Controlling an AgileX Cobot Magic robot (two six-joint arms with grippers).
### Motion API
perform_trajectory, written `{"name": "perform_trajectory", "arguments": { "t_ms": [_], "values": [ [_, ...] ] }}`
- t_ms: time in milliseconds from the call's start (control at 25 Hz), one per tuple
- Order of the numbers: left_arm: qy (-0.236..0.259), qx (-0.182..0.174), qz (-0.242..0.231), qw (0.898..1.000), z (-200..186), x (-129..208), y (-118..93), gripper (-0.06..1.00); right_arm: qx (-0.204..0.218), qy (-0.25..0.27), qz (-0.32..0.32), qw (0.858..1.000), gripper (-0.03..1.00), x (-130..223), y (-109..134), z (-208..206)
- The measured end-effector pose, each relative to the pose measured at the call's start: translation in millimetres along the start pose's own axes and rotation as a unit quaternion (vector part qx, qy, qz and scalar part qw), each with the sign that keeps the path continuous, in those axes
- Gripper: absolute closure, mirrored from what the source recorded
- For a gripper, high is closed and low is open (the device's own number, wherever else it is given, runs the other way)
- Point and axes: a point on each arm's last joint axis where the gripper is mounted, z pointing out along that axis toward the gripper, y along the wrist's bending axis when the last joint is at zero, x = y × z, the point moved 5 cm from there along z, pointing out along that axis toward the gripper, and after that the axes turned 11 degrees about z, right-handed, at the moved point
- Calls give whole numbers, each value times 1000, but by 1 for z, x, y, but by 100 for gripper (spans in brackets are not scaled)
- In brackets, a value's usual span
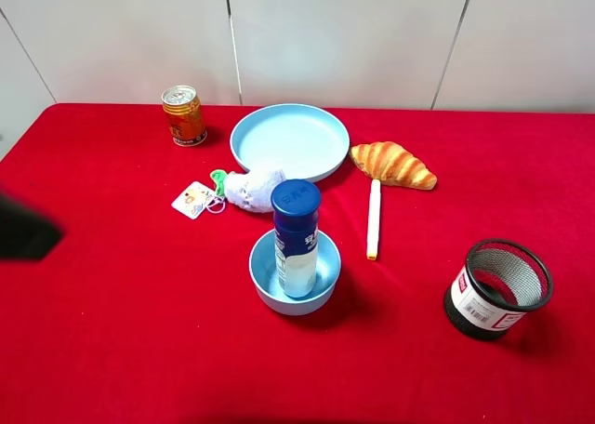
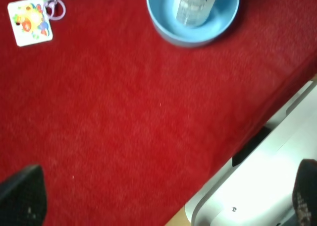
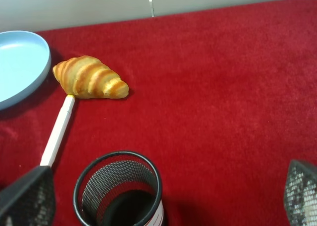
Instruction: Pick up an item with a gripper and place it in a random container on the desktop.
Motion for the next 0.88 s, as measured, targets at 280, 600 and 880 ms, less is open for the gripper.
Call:
{"name": "perform_trajectory", "arguments": {
  "t_ms": [280, 600, 880],
  "values": [
    [-24, -53, -95, 994, -4, 59, 17, -5, 0, 0, 0, 1000, 28, 0, 0, 0],
    [-52, -144, -169, 974, 2, 112, 23, -5, 0, 0, 0, 1000, 28, 0, 0, 0],
    [-96, -189, -226, 951, 12, 134, 12, -5, 0, 0, 0, 1000, 28, 0, 0, 0]
  ]
}}
